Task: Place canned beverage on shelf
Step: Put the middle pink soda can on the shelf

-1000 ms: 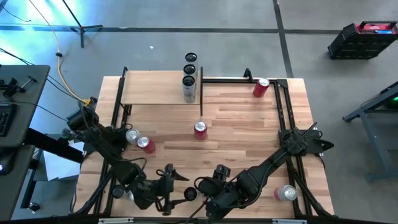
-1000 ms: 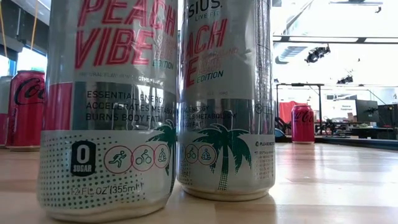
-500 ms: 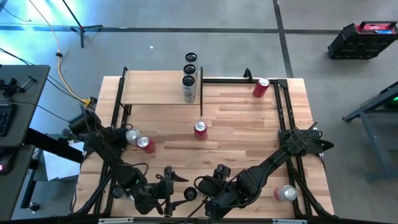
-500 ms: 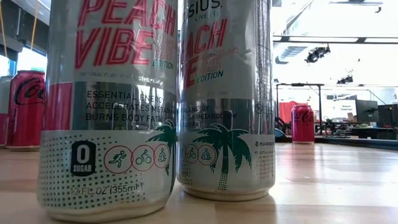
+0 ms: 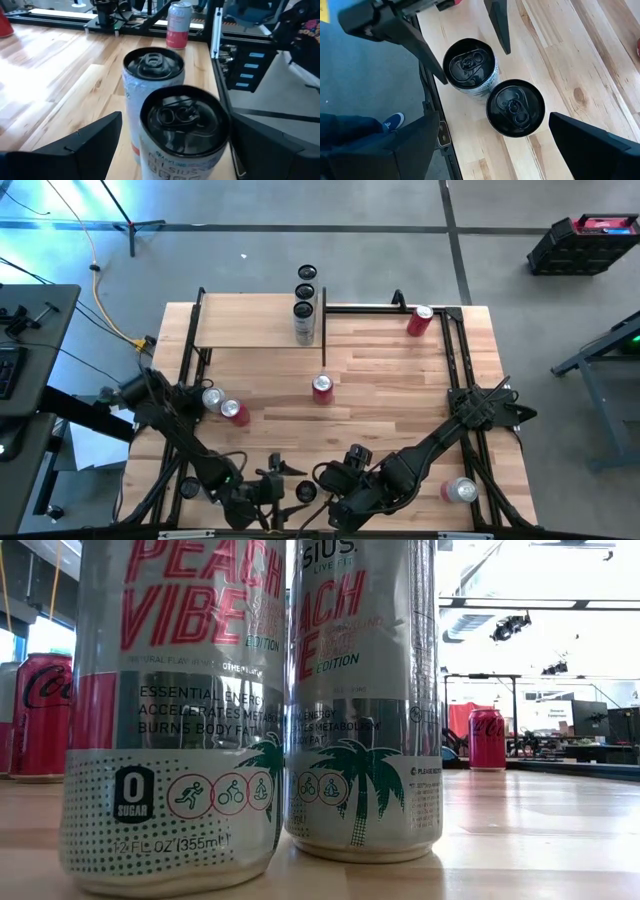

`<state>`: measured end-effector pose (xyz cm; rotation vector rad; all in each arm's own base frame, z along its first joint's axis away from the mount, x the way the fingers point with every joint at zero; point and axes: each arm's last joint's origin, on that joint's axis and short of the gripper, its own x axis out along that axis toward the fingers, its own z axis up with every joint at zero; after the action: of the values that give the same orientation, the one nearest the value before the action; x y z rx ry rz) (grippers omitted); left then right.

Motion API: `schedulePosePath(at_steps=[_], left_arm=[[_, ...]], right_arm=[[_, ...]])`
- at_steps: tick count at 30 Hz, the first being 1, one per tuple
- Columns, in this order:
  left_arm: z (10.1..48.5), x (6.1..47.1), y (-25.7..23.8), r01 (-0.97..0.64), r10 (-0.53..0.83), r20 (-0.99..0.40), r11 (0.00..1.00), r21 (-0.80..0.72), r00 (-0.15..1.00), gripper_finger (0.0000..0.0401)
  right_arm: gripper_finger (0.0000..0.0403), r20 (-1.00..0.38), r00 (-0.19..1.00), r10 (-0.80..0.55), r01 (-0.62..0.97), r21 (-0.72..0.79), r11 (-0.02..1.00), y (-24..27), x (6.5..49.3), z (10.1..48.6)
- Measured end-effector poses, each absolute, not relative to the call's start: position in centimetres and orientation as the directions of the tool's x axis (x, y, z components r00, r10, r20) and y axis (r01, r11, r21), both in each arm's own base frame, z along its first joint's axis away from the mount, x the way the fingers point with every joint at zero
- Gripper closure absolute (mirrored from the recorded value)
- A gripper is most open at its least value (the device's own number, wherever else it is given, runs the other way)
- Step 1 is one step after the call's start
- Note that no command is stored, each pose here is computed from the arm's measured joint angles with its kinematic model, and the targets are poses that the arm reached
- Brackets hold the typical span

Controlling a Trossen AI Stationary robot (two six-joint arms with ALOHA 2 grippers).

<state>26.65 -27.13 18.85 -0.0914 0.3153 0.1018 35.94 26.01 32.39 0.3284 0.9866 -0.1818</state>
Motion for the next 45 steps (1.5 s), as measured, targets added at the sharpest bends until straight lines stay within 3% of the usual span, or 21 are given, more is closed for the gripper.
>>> schedulePosePath(at_steps=[14, 24, 27, 34, 45], left_arm=[[17.8, 27.7, -26.6, -0.188, 0.134, -0.311, 0.97, -0.152, 0.941, 0.0058], [18.0, 27.4, -26.5, -0.132, 0.066, -0.362, 0.978, -0.162, 0.93, 0.0156], [18.8, 27.0, -26.1, -0.129, 0.066, -0.383, 0.982, -0.141, 0.921, 0.0162], [24.2, 25.1, -23.2, -0.128, 0.096, -0.385, 0.99, -0.059, 0.918, 0.0162], [35.4, 19.1, -11.4, -0.075, 0.061, -0.335, 0.997, -0.028, 0.94, 0.0162]], right_arm=[[0.0041, -0.832, 0.554, -0.012, 0.34, 0.213, 0.916, 25.7, 36.2, 32.4], [0.0041, -0.832, 0.554, -0.019, 0.35, 0.212, 0.913, 25.3, 36.5, 32.4], [0.0041, -0.833, 0.553, -0.02, 0.352, 0.211, 0.912, 25.1, 36.7, 32.4], [0.0041, -0.829, 0.56, -0.02, 0.336, 0.204, 0.92, 24.3, 36.8, 33.0], [0.0041, -0.679, 0.694, -0.24, 0.319, -0.008, 0.948, 20.5, 35.8, 37.6]])
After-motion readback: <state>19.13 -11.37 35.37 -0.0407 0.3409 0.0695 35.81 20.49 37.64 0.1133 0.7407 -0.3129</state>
